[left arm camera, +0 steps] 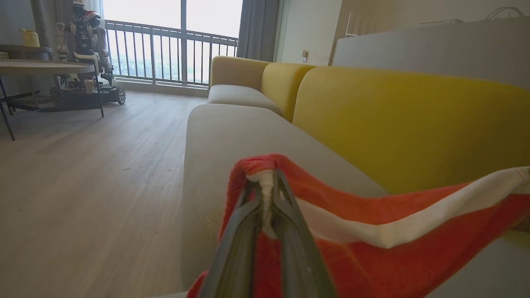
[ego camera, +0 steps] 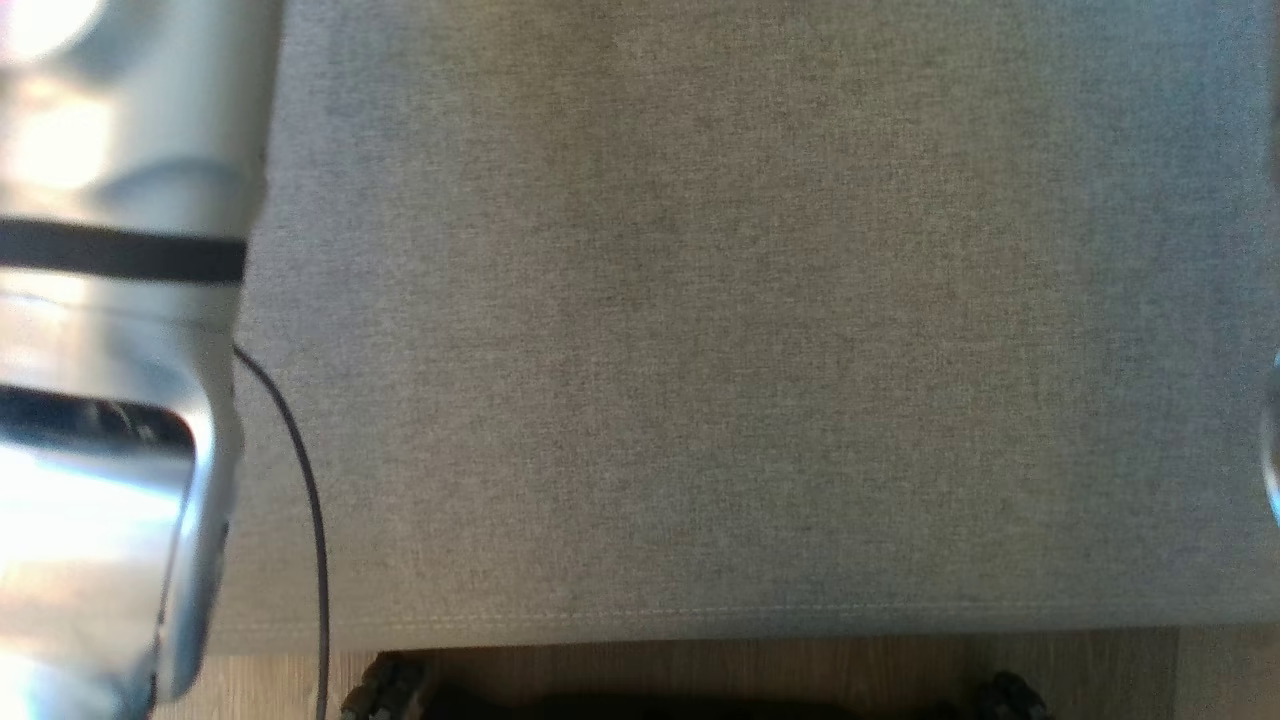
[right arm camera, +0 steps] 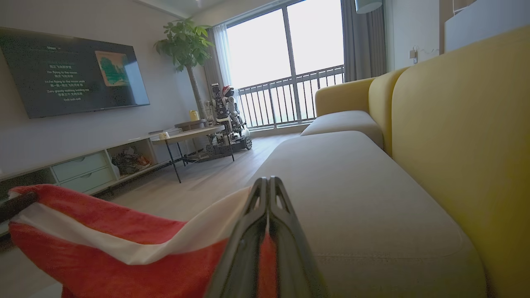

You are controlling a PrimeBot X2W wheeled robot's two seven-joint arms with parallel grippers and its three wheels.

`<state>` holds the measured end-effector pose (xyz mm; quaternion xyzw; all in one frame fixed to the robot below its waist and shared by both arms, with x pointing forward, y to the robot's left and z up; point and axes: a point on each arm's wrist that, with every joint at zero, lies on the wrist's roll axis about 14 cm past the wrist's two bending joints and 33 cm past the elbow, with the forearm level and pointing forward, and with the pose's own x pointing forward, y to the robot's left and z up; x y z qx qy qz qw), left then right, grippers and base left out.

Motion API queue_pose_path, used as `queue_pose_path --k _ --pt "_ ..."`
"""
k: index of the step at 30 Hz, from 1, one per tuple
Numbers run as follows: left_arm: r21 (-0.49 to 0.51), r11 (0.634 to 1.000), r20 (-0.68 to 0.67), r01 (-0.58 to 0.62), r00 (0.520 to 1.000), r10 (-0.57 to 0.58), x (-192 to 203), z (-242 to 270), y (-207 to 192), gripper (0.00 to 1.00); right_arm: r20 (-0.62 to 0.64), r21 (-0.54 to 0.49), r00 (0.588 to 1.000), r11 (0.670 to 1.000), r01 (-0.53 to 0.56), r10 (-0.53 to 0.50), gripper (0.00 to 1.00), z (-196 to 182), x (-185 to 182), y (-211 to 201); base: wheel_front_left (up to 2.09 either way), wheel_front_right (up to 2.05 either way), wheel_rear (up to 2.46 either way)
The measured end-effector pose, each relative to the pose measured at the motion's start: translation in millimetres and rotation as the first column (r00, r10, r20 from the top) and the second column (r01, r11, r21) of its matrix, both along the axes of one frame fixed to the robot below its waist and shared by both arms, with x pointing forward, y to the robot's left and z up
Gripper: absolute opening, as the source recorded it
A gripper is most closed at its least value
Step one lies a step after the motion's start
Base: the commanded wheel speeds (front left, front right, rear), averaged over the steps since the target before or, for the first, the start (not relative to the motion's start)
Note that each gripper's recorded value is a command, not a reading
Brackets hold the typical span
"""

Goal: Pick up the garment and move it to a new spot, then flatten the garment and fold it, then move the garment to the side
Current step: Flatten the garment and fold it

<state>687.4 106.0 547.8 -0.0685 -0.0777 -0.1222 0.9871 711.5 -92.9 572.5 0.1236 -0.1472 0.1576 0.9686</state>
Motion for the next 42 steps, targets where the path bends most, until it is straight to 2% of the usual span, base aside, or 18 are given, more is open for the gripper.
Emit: queue_pose_path --k 4,11,15,18,22,24,27,32,38,42 --pt "0.06 0.998 -0.075 0.025 0.997 -0.021 -22 -35 1 0.0 -0.118 -0.02 0.993 1.0 -0.025 0.022 0.0 -46 -19 2 0.0 0.0 0.0" --pt "0.123 0.989 -0.235 0.084 0.971 -0.053 -79 -84 5 0.0 -0.225 -0.07 0.973 0.995 -0.067 0.05 0.0 -73 -58 0 0.0 0.0 0.0" --pt "0.193 0.973 -0.28 0.129 0.957 -0.072 -110 -93 6 0.0 -0.341 -0.108 0.937 0.987 -0.119 0.076 0.0 -97 -88 3 0.0 0.0 0.0" --pt "0.2 0.969 -0.31 0.148 0.947 -0.08 -128 -94 4 0.0 -0.398 -0.169 0.913 0.97 -0.172 0.093 0.0 -108 -109 5 0.0 0.0 0.0" --pt "0.234 0.959 -0.324 0.163 0.943 -0.082 -146 -93 7 0.0 -0.417 -0.244 0.905 0.948 -0.207 0.091 0.0 -103 -124 -1 0.0 0.0 0.0" --pt "0.249 0.954 -0.333 0.169 0.94 -0.08 -154 -94 9 0.0 -0.454 -0.27 0.887 0.936 -0.227 0.084 0.0 -106 -131 -3 0.0 0.0 0.0" --pt "0.301 0.93 -0.35 0.21 0.932 -0.097 -170 -101 6 0.0 -0.478 -0.324 0.875 0.91 -0.258 0.078 0.0 -108 -143 -6 0.0 0.0 0.0" --pt "0.345 0.905 -0.371 0.247 0.922 -0.11 -190 -108 4 0.0 -0.496 -0.37 0.867 0.89 -0.268 0.055 0.0 -104 -155 -20 0.0 0.0 0.0" --pt "0.381 0.869 -0.395 0.316 0.905 -0.156 -215 -117 -9 0.0 -0.551 -0.465 0.835 0.826 -0.32 0.014 0.0 -111 -172 -36 0.0 0.0 0.0" --pt "0.391 0.85 -0.41 0.352 0.894 -0.182 -230 -123 -16 0.0 -0.591 -0.484 0.806 0.801 -0.353 -0.002 0.0 -116 -183 -43 0.0 0.0 0.0"
